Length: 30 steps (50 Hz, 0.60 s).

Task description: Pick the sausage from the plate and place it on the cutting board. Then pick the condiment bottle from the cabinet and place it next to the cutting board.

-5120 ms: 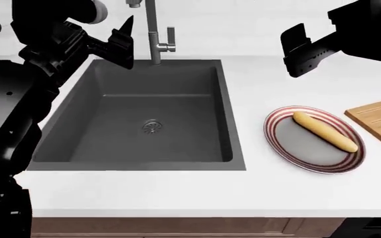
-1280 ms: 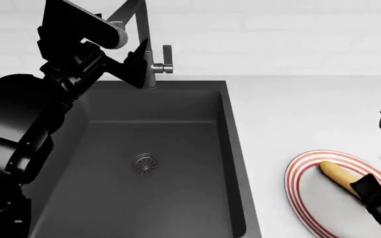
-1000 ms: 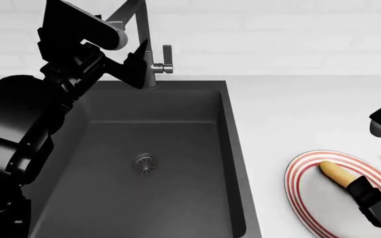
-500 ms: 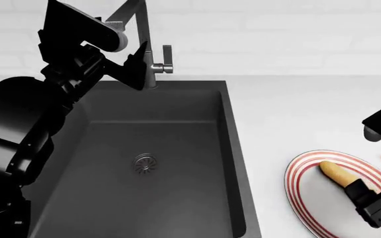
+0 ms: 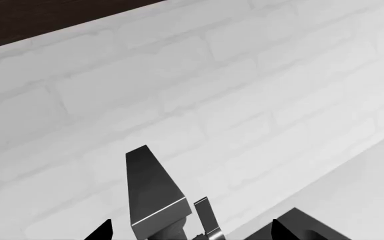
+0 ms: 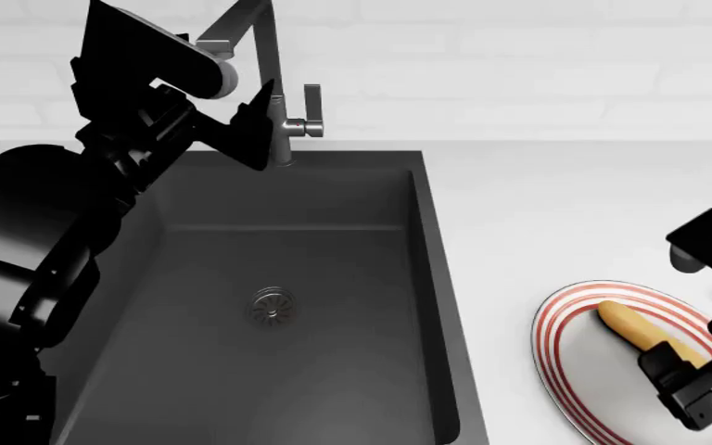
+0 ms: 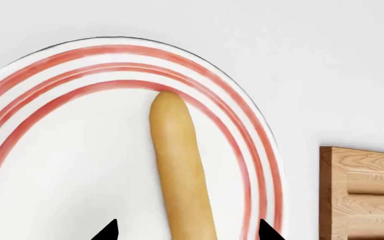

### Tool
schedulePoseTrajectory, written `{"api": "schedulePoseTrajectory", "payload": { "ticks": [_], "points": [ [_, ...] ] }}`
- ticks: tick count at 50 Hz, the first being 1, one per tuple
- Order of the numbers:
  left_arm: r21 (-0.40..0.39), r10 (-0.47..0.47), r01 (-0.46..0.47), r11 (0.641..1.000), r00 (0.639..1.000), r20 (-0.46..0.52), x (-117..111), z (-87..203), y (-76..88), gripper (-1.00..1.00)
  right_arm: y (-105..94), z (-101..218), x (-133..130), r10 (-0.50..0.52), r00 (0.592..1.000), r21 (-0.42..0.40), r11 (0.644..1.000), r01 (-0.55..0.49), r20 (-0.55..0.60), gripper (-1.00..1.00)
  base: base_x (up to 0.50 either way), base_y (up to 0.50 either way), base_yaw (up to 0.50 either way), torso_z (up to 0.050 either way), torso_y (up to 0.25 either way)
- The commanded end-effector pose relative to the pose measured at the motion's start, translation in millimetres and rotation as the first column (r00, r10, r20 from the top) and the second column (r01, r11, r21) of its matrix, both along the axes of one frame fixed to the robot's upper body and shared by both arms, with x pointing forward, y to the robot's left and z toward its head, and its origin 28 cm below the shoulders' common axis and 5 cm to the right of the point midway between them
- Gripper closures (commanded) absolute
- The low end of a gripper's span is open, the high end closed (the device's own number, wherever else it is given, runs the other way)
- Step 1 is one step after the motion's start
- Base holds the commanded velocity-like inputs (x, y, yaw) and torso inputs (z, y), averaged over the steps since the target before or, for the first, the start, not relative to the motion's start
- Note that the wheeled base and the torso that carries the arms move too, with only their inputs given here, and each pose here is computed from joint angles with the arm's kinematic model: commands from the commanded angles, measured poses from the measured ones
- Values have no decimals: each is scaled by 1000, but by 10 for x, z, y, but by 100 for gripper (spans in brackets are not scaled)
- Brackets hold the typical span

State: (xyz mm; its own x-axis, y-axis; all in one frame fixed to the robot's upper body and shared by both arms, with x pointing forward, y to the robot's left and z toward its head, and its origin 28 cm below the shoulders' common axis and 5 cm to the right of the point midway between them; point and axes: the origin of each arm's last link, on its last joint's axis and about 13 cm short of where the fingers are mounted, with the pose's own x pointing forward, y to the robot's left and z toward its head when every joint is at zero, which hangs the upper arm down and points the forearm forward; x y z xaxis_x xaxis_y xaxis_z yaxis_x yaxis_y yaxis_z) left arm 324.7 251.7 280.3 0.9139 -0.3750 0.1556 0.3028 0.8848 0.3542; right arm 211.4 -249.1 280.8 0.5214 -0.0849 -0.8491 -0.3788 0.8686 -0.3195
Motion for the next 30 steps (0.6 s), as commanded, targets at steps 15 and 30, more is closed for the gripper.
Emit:
{"api": "schedulePoseTrajectory", "payload": {
  "ticks": [15, 30],
  "points": [
    [5, 3, -3, 1000, 1000, -6, 5, -19, -3, -100, -36, -123, 11, -20, 1000, 26, 999, 20, -10, -100, 0, 0, 0, 0, 0],
    [9, 3, -3, 1000, 1000, -4, 7, -18, -11, -100, -64, -188, 2, -38, 999, 38, 999, 38, -10, -100, 0, 0, 0, 0, 0]
  ]
}}
